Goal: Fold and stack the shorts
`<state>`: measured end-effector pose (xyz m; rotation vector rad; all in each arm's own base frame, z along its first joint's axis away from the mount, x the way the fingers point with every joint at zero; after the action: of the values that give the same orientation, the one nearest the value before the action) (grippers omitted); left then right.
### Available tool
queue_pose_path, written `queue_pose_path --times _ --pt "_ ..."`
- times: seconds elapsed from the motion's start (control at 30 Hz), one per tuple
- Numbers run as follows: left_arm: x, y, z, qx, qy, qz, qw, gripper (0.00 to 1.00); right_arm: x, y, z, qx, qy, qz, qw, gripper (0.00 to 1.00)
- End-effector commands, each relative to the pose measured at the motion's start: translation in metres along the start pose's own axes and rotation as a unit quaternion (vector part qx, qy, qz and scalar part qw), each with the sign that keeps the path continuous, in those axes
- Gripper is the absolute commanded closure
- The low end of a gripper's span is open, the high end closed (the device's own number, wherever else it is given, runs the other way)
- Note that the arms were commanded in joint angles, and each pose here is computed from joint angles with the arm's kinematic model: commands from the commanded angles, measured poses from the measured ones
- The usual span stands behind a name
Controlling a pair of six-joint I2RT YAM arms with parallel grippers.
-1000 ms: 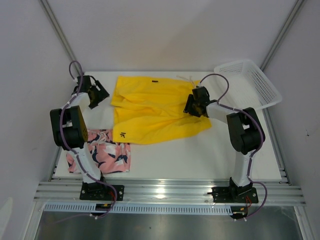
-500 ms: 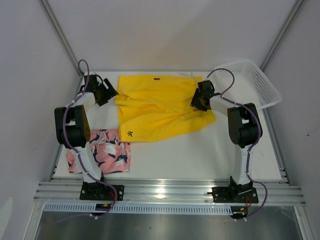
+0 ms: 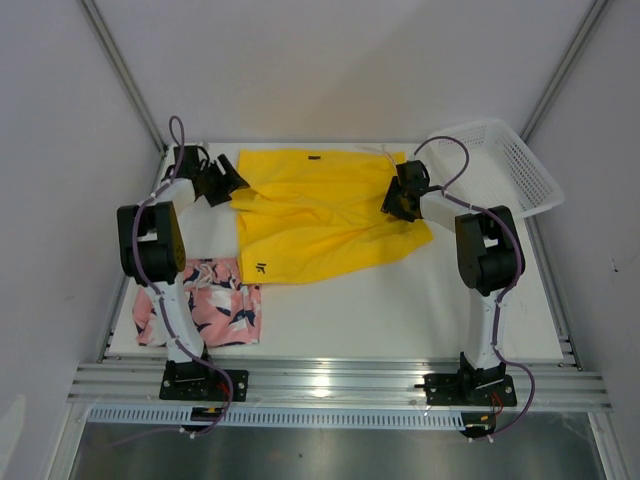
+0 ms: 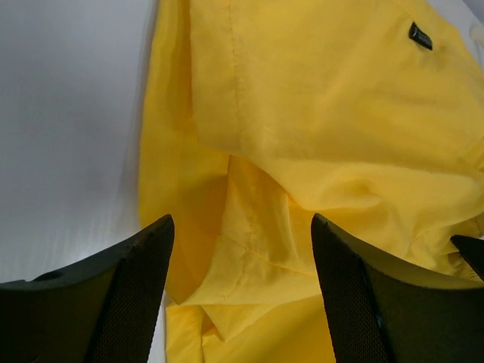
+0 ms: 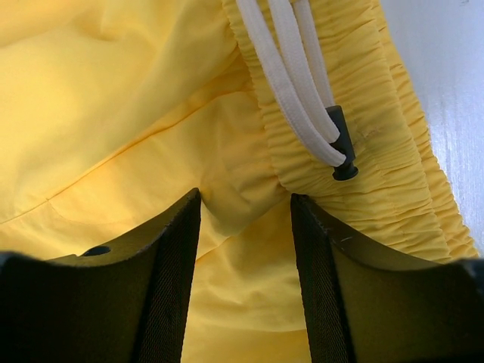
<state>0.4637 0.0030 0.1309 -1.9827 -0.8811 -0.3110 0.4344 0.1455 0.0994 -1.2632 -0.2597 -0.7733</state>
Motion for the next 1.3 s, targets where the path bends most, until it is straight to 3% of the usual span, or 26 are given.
queue_pose_path --times 0.0,0.17,0.27,0.37,0.4,0.53,0.63,0.7,0.77,0.8,0.9,1.03,1.27 --pt "0.0 0.005 -0.006 0.017 0.015 0.032 0.999 0.25 -0.002 -0.01 0.006 0.023 -0.012 0.009 1.0 0.47" --pt "-0.013 0.003 -0.006 0.0 0.0 0.052 0.999 0.3 -0.011 -0.005 0.008 0.066 -0.003 0.036 0.997 0.47" --pt "-0.011 -0.004 -0.018 -0.027 0.014 0.045 0.999 0.39 -0.022 0.001 0.013 0.099 -0.009 0.059 0.993 0.5" --pt "-0.013 -0.007 -0.023 -0.031 0.027 0.05 0.998 0.52 -0.033 0.01 0.019 0.126 -0.016 0.079 0.989 0.53" --pt "-0.013 -0.006 -0.024 -0.04 0.027 0.05 0.998 0.61 -0.037 0.012 0.021 0.123 -0.018 0.087 0.988 0.54" --pt "-0.016 -0.002 -0.027 -0.078 0.02 0.052 0.995 0.72 -0.043 0.02 0.018 0.111 -0.019 0.098 0.989 0.58" --pt "-0.014 -0.007 -0.027 -0.089 0.023 0.022 0.996 0.8 -0.045 0.02 0.014 0.103 -0.019 0.098 0.99 0.6" --pt "-0.009 -0.016 -0.03 -0.098 0.033 -0.01 0.995 0.93 -0.048 0.023 0.01 0.093 -0.017 0.102 0.99 0.62" --pt "-0.005 -0.024 -0.025 -0.089 0.028 -0.035 0.995 1.0 -0.048 0.027 0.005 0.085 -0.009 0.105 0.991 0.75" --pt "-0.006 -0.033 -0.024 -0.077 0.024 -0.047 0.996 1.0 -0.049 0.029 0.003 0.074 -0.006 0.107 0.991 0.88" --pt "-0.002 -0.056 -0.018 -0.095 0.019 -0.112 0.989 1.0 -0.046 0.031 -0.003 0.041 0.007 0.097 0.994 1.0" --pt "0.0 -0.08 -0.016 -0.108 0.034 -0.16 0.981 1.0 -0.043 0.029 -0.013 0.006 0.024 0.078 0.997 1.0" --pt "-0.008 -0.088 -0.022 -0.148 0.06 -0.165 0.973 1.0 -0.038 0.029 -0.02 -0.024 0.054 0.058 0.997 1.0"
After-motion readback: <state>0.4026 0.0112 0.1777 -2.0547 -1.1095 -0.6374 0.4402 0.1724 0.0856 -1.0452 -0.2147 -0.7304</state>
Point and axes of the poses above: each gripper's point midway between its finger pads, its own y axis out along the fingers, its own z axis along the line the jaws close on, x = y × z, the point moved 9 cm from there along -y, back along the fingers, and after that the axes turned 3 degrees about y, right-handed, at the moved point
